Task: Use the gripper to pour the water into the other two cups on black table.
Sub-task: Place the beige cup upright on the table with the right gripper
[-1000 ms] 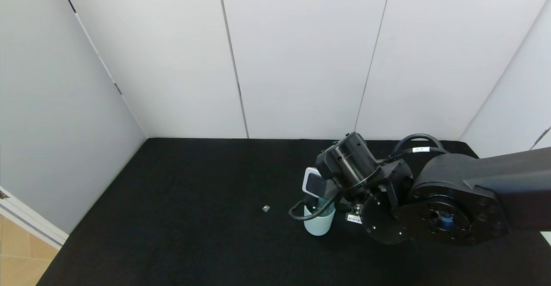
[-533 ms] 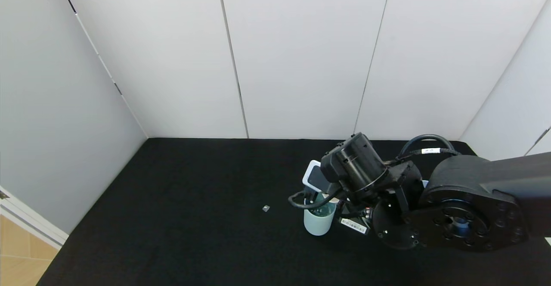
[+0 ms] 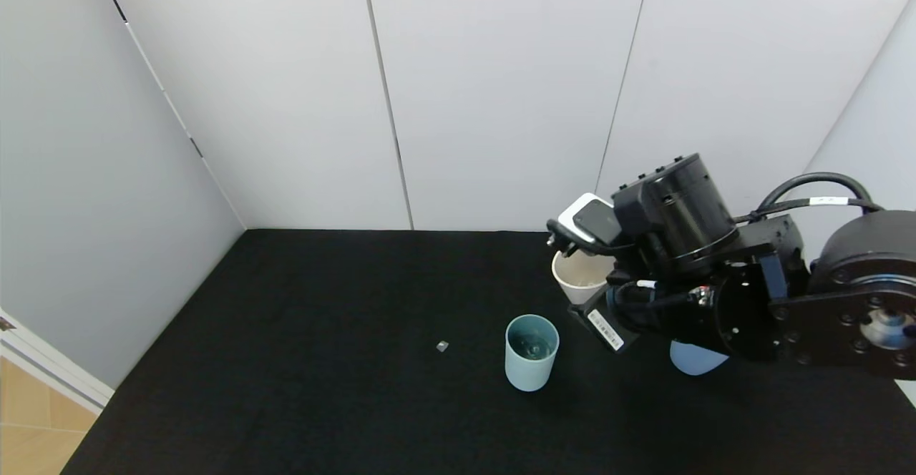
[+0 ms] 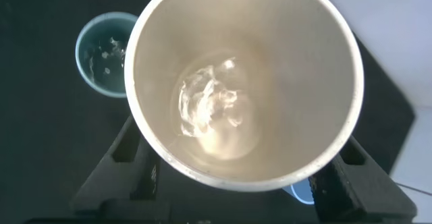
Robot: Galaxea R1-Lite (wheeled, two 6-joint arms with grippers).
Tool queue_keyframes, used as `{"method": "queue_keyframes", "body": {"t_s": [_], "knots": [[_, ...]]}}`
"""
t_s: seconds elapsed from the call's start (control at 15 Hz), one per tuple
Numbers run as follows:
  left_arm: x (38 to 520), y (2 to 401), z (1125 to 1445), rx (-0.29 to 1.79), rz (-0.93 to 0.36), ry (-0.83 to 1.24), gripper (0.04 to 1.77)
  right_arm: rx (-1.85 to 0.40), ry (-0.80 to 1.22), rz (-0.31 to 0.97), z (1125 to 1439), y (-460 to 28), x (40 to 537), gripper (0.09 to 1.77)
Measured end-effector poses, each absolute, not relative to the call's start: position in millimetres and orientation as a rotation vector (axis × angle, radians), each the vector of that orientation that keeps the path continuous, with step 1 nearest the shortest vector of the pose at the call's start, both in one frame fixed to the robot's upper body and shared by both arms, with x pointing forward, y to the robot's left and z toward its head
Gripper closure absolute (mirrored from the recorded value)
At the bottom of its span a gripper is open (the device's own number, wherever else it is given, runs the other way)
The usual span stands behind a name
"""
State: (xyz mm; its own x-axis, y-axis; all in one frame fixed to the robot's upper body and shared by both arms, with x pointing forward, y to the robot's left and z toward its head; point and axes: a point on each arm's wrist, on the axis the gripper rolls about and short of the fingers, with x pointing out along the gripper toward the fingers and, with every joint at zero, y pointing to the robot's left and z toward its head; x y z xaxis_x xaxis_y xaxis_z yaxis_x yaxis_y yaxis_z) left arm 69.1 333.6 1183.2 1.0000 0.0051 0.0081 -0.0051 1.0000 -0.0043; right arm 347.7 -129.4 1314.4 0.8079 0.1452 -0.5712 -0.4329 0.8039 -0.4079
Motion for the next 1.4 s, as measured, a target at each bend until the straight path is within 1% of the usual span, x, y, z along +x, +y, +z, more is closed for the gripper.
{"method": "queue_keyframes", "body": {"t_s": [0.13, 0.33, 0.53, 0.73, 0.87, 1.27, 1.4], "knots": [[69.1, 333.6, 1183.2, -0.004, 0.005, -0.008, 0.09, -0.454, 0.500, 0.322, 1323.1, -146.7, 355.9, 0.62], [69.1, 333.6, 1183.2, -0.004, 0.005, -0.008, 0.09, -0.325, 0.420, 0.313, 1322.2, -172.7, 362.8, 0.62], [69.1, 333.6, 1183.2, -0.004, 0.005, -0.008, 0.09, -0.219, 0.384, 0.302, 1306.0, -195.8, 363.4, 0.62], [69.1, 333.6, 1183.2, -0.004, 0.005, -0.008, 0.09, -0.149, 0.330, 0.278, 1289.7, -206.6, 361.7, 0.62], [69.1, 333.6, 1183.2, -0.004, 0.005, -0.008, 0.09, -0.108, 0.332, 0.259, 1278.0, -208.9, 368.4, 0.62], [69.1, 333.6, 1183.2, -0.004, 0.005, -0.008, 0.09, -0.065, 0.319, 0.194, 1247.6, -207.7, 426.9, 0.62], [69.1, 333.6, 1183.2, -0.004, 0.006, -0.008, 0.09, -0.059, 0.330, 0.197, 1237.5, -207.8, 445.2, 0.62]]}}
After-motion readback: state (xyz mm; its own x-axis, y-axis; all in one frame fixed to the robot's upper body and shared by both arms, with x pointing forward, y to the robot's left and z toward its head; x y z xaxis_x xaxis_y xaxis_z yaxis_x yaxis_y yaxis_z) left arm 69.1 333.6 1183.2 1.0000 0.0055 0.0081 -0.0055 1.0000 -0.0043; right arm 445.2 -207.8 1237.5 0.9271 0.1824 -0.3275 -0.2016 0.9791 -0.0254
